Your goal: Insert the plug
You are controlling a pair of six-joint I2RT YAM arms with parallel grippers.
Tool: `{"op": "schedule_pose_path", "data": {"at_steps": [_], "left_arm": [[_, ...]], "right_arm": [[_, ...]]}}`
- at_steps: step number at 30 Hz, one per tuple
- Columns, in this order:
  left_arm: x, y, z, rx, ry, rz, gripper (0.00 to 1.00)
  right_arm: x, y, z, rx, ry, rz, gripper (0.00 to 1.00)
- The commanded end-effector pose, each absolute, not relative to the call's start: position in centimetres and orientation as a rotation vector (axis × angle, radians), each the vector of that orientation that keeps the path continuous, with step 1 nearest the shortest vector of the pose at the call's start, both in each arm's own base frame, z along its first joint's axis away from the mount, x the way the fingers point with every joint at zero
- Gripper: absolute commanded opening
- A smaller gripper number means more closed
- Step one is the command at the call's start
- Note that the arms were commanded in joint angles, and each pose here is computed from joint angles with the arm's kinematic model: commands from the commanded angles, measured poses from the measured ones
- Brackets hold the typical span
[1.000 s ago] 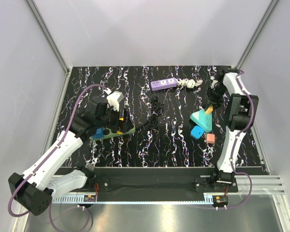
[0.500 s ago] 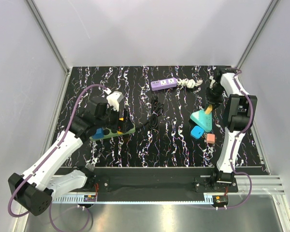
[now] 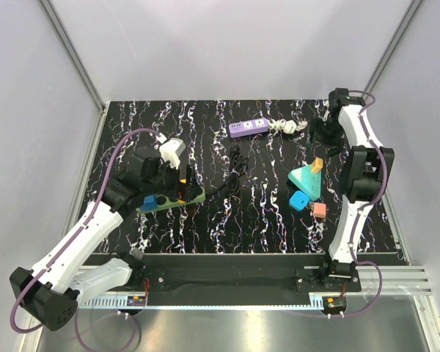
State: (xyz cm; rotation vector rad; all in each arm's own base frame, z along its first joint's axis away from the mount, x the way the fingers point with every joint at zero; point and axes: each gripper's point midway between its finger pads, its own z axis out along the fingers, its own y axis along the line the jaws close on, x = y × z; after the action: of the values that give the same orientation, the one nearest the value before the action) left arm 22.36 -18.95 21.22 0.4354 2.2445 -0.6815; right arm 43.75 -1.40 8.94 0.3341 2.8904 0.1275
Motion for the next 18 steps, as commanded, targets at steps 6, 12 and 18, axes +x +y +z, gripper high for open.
{"op": "schedule_pose_path", "data": {"at_steps": [6, 12, 18], "left_arm": [[23.0, -18.9, 22.5, 0.424, 2.178, -0.680, 0.93], [23.0, -19.3, 21.9, 0.428, 2.200, -0.702, 0.92], [22.6, -20.2, 21.7, 0.447, 2.205, -0.766, 0.91]], "right_arm": [[37.3, -3.2, 15.8, 0.494, 2.732, -0.072, 0.86], [30.9, -2.2, 12.3, 0.645, 2.772, -0.060, 0.84], [27.6, -0.1, 6.8, 0.696, 2.851, 0.031, 0.80]]}}
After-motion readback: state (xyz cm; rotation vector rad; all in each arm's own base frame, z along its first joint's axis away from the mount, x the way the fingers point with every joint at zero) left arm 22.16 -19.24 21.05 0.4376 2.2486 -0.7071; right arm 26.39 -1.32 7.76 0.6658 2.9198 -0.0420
